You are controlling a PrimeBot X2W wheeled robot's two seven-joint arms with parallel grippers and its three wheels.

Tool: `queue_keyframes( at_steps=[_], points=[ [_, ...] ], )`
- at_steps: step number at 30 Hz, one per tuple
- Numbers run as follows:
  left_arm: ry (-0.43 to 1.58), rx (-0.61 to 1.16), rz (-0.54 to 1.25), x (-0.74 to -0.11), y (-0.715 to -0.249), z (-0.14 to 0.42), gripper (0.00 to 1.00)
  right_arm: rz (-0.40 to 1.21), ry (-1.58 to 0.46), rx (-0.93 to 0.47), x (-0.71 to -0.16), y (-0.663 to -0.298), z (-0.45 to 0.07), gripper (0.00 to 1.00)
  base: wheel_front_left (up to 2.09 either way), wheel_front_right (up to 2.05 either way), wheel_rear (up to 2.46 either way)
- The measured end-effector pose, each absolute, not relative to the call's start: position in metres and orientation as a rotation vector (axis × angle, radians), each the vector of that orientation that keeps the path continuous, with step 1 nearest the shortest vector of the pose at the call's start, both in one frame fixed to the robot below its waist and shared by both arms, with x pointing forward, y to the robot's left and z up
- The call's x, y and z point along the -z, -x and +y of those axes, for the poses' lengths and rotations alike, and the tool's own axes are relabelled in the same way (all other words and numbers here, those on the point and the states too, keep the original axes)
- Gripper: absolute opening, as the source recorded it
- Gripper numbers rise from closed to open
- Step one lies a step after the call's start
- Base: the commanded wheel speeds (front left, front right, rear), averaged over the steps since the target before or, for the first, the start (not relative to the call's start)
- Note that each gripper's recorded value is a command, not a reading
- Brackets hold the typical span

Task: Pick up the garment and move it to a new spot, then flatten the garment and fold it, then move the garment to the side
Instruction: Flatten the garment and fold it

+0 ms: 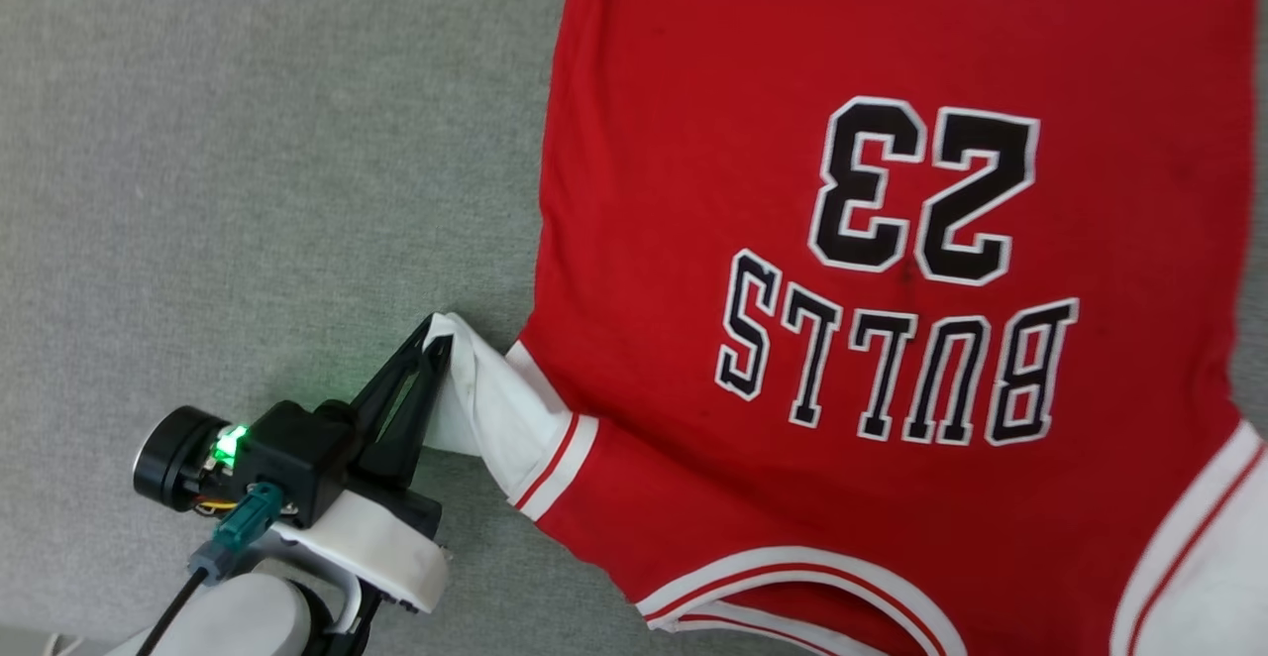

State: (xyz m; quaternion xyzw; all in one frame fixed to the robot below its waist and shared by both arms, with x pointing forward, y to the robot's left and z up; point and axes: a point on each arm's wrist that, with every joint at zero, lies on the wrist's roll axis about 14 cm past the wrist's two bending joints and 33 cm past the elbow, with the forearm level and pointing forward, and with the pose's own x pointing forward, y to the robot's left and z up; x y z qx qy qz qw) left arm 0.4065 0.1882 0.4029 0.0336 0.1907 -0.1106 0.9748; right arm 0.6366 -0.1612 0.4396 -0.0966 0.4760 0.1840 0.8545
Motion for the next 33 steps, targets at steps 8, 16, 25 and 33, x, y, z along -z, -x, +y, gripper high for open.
queue_keyframes(
  at_steps=[8, 16, 25, 33],
  points=[
    [-0.079, 0.208, 0.42, -0.384, -0.41, 0.191, 0.0, 1.161, 0.214, -0.437, -0.356, -0.636, -0.132, 1.0, 0.0, 0.0, 0.0],
    [-0.081, 0.199, 0.434, -0.378, -0.409, 0.191, 0.0, 1.138, 0.205, -0.452, -0.344, -0.636, -0.132, 0.0, 0.0, 0.0, 0.0],
    [-0.069, 0.158, 0.404, -0.397, -0.395, 0.196, 0.0, 1.015, 0.271, -0.488, -0.399, -0.62, -0.13, 0.0, 0.0, 0.0, 0.0],
    [-0.056, 0.118, 0.364, -0.424, -0.368, 0.201, 0.0, 0.943, 0.378, -0.527, -0.45, -0.557, -0.165, 0.0, 0.0, 0.0, 0.0]
  ],
)
